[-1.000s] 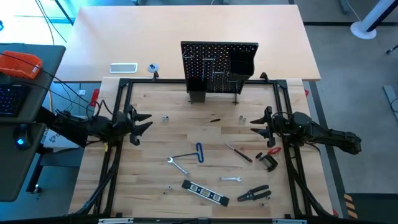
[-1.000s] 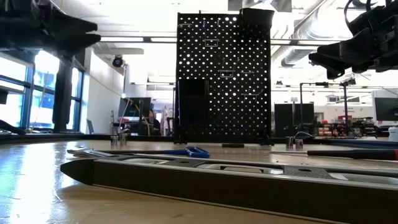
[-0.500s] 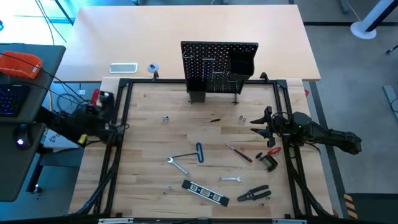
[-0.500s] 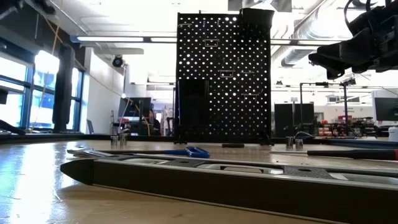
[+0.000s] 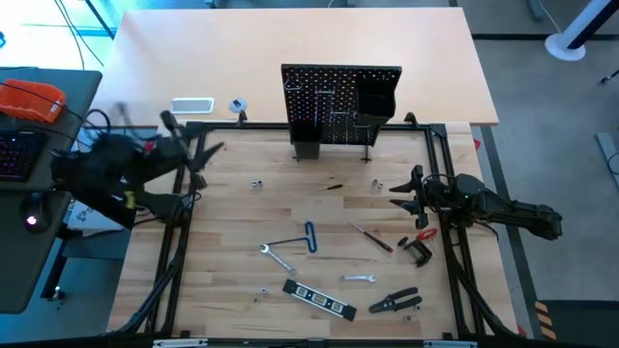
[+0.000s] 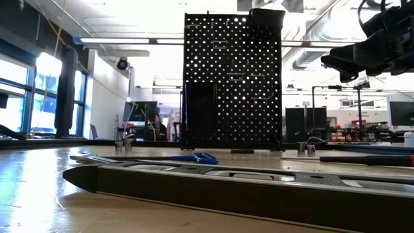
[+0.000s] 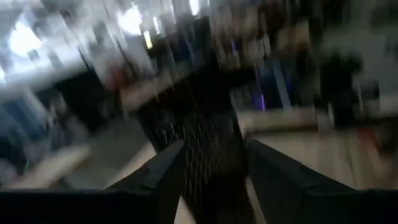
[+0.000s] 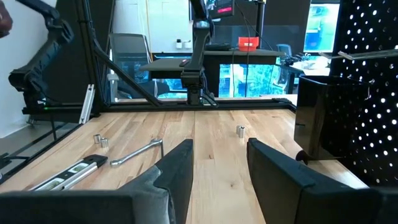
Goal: Hang tools onto peg board
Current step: Put the bolts on the pegboard
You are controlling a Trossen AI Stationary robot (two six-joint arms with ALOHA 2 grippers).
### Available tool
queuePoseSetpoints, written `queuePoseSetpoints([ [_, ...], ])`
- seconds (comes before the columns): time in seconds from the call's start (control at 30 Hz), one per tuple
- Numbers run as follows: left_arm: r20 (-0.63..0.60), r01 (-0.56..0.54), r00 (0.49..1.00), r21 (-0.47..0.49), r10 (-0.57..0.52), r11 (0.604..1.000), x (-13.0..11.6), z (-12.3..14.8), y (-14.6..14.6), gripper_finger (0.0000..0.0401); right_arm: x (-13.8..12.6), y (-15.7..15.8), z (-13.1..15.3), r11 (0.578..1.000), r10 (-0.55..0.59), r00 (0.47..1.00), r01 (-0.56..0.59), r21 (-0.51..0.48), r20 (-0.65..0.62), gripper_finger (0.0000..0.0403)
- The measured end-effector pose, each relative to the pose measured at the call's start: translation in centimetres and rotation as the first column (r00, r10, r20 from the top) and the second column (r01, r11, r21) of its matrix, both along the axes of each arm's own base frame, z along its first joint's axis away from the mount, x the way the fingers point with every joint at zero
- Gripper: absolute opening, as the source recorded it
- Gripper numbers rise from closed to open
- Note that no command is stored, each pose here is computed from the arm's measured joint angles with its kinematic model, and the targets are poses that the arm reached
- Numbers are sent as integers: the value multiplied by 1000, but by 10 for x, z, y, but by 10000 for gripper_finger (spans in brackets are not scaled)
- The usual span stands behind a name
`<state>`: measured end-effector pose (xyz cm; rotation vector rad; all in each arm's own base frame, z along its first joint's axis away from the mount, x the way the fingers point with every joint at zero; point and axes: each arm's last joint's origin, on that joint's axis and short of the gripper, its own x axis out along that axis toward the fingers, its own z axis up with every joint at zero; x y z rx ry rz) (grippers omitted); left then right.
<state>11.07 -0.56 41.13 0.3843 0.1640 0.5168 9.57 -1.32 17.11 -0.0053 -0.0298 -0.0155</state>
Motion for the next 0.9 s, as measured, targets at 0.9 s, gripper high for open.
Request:
queuePoseSetpoints([
  [0.9, 156, 241, 969, -423, -192, 874, 39, -226, -29, 168, 0, 0, 0, 1000, 0, 1000, 0, 0, 0, 147],
])
